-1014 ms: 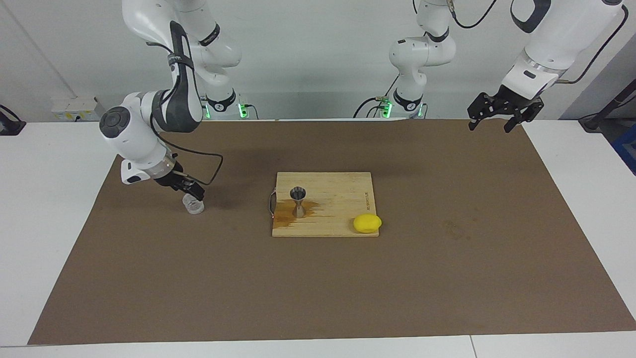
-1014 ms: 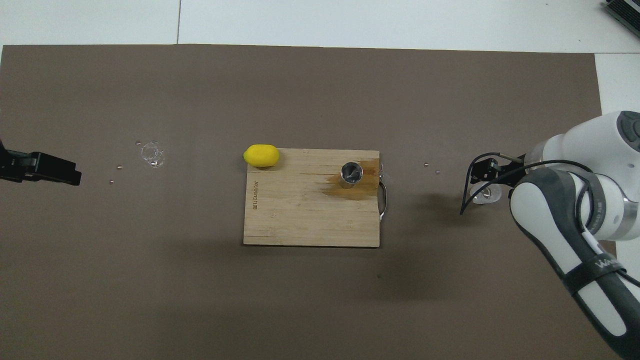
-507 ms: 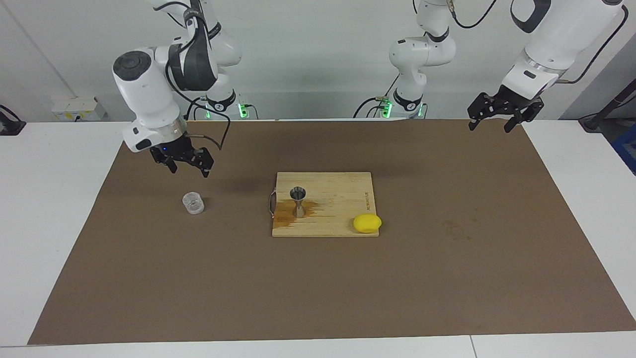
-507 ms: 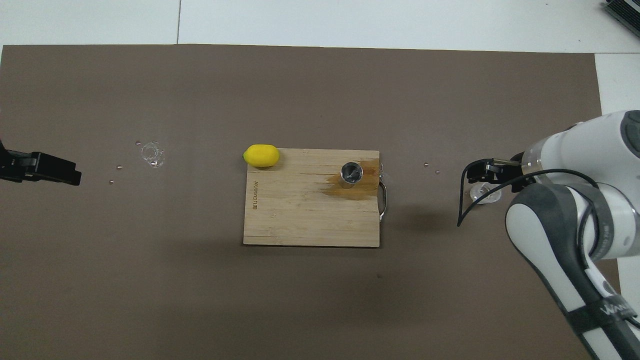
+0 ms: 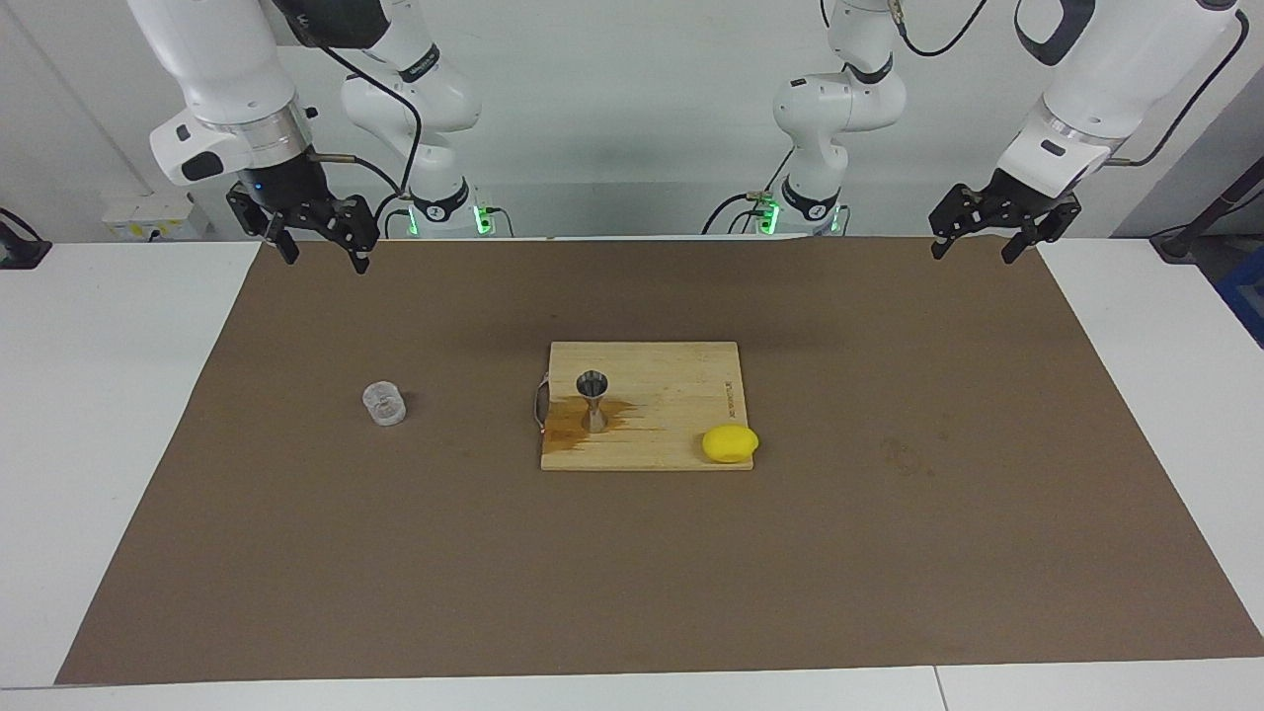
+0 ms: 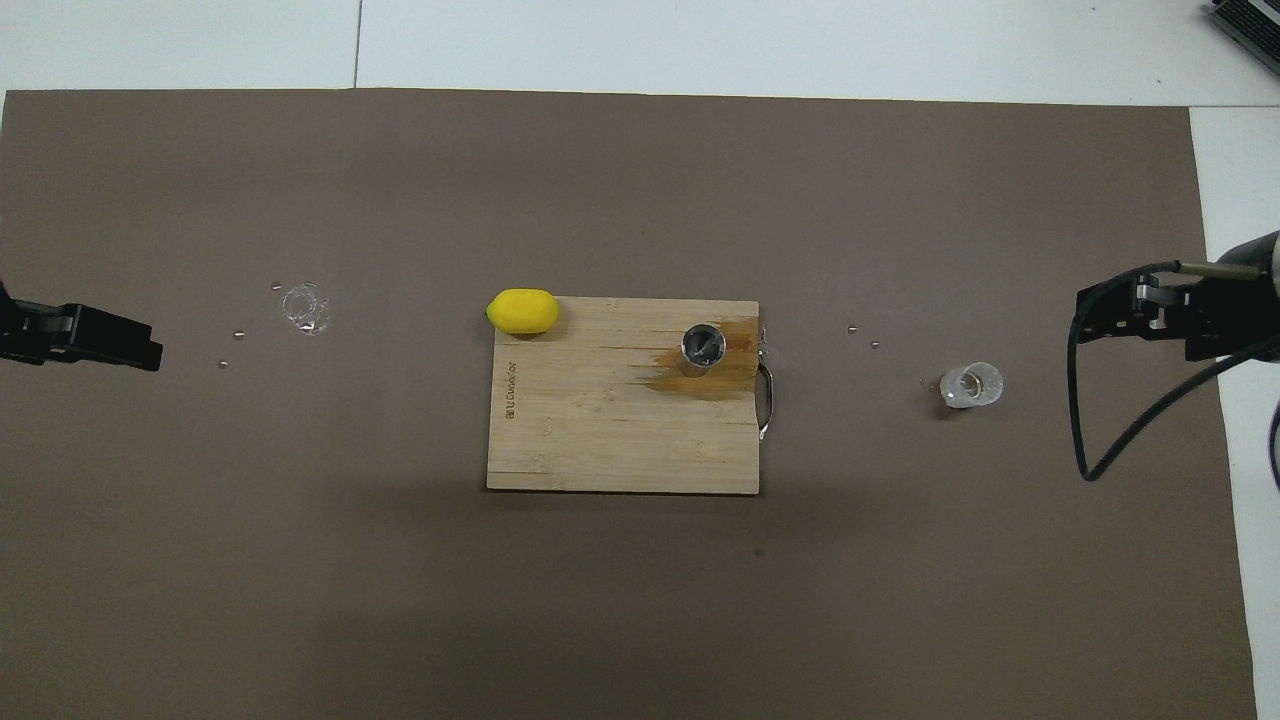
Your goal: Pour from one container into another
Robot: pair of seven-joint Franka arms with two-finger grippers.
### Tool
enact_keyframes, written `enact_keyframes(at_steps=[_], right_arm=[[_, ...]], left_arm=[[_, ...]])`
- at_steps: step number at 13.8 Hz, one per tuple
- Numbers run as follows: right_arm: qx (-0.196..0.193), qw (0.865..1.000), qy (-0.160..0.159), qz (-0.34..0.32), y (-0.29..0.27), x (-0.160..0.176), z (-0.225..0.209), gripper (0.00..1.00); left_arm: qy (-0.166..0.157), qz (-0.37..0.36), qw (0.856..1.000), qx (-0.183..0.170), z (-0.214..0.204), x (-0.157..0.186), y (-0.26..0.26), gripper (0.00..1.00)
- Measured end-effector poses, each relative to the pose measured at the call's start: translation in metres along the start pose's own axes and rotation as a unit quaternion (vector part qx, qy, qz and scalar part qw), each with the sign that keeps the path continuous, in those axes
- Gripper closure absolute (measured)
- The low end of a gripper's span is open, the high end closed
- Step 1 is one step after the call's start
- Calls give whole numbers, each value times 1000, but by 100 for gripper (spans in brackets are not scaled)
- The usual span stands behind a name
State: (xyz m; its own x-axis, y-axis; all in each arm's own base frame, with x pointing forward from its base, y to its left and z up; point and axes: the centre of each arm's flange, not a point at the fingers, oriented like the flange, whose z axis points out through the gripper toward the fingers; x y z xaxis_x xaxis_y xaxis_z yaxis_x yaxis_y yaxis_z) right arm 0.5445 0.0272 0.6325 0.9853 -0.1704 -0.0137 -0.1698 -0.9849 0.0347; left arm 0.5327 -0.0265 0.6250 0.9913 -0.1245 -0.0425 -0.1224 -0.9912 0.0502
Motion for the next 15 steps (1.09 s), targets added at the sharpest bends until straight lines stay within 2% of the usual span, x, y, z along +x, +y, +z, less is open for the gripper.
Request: enact_keyframes(at_steps=[3,6,15], right_arm=[[-1,1000,-15,-5,-2,6,13,7],[-4,999,-30,-11,-3,4,21,0],[-3,999,-27,-42,-4,4,21,0]], left_arm=[[0,0,1000,0,0,0,0,0],[0,0,1000,0,0,0,0,0],[0,0,1000,0,0,0,0,0]])
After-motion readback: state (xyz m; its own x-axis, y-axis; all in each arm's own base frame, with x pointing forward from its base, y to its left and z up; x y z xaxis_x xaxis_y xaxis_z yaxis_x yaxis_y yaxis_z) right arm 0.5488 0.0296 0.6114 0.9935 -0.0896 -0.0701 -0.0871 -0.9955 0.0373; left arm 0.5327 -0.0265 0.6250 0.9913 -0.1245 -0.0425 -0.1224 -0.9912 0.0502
